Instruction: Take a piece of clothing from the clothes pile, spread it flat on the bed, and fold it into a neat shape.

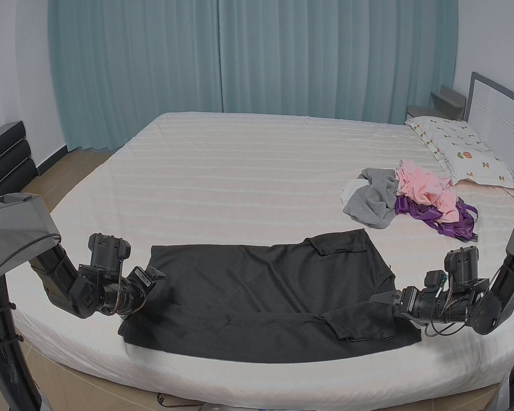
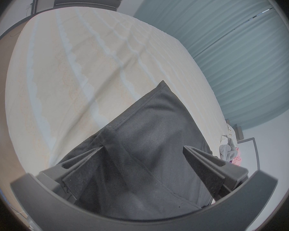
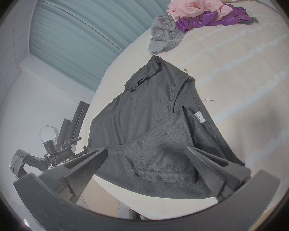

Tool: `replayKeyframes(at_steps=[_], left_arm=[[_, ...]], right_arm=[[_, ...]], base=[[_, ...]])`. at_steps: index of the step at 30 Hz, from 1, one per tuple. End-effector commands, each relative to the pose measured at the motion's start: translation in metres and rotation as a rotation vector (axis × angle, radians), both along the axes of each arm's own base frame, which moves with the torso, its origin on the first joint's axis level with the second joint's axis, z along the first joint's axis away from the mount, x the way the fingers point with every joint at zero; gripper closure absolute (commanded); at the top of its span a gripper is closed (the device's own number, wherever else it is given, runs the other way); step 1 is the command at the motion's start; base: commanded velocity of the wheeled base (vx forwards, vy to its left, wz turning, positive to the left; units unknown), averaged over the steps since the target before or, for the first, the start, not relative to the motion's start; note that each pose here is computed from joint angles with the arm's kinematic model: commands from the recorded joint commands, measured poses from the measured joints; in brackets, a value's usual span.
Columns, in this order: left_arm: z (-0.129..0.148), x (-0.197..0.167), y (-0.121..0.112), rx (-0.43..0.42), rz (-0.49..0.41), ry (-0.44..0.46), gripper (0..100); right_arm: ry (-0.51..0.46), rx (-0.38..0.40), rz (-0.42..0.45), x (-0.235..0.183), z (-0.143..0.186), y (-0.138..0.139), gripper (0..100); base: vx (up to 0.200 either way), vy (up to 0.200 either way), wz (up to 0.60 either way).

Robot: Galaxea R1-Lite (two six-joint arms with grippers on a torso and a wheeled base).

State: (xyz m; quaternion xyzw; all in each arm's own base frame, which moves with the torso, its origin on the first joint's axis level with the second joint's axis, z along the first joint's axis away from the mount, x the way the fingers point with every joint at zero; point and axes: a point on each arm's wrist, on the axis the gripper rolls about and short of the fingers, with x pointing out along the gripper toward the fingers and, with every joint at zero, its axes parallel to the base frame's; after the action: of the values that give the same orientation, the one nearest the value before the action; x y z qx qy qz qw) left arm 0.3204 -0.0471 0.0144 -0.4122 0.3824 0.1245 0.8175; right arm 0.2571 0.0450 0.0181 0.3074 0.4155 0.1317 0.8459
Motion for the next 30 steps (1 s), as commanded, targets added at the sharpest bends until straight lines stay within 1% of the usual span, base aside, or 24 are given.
replayKeyframes(at_steps=[1, 3, 4, 5, 7, 10, 14, 24, 25, 28, 30], left_arm=[[0.015, -0.002, 0.008, -0.008, 0.014, -0.038, 0], [0.023, -0.001, 0.014, -0.003, 0.014, -0.066, 0], [0.023, -0.001, 0.014, -0.003, 0.014, -0.066, 0], [0.024, -0.001, 0.018, 0.011, -0.041, -0.073, 0], [0.021, -0.001, 0.023, 0.033, -0.103, -0.068, 0], [0.015, 0.0, 0.029, 0.088, -0.165, -0.044, 0], [0.007, 0.006, 0.03, 0.111, -0.192, -0.019, 0], [-0.012, 0.015, 0.029, 0.11, -0.196, 0.02, 0], [-0.012, 0.016, 0.029, 0.11, -0.196, 0.02, 100], [-0.011, 0.016, 0.029, 0.111, -0.191, 0.017, 100], [-0.005, 0.012, 0.03, 0.117, -0.181, 0.009, 100]], right_arm=[[0.002, 0.0, 0.0, 0.0, -0.001, 0.0, 0], [0.002, 0.0, 0.0, 0.0, -0.001, 0.0, 0], [0.002, 0.0, 0.0, 0.0, -0.001, 0.0, 0], [0.002, 0.0, 0.0, -0.001, 0.0, 0.0, 0], [0.002, 0.0, 0.0, -0.001, 0.0, 0.0, 0], [0.002, 0.0, 0.0, -0.001, 0.0, 0.0, 0], [0.004, -0.002, 0.001, -0.001, -0.001, 0.0, 0], [0.004, -0.007, -0.002, 0.001, -0.002, -0.001, 0], [0.007, -0.012, -0.003, 0.0, -0.003, -0.001, 0], [0.005, -0.011, -0.003, 0.0, -0.003, -0.001, 0], [-0.002, -0.018, -0.007, 0.001, -0.002, -0.002, 0]], base=[[0.0, 0.0, 0.0], [0.0, 0.0, 0.0], [0.0, 0.0, 0.0], [0.0, 0.0, 0.0], [0.0, 0.0, 0.0], [0.0, 0.0, 0.0], [0.0, 0.0, 0.0], [0.0, 0.0, 0.0], [0.0, 0.0, 0.0], [0.0, 0.0, 0.0], [0.0, 0.0, 0.0]])
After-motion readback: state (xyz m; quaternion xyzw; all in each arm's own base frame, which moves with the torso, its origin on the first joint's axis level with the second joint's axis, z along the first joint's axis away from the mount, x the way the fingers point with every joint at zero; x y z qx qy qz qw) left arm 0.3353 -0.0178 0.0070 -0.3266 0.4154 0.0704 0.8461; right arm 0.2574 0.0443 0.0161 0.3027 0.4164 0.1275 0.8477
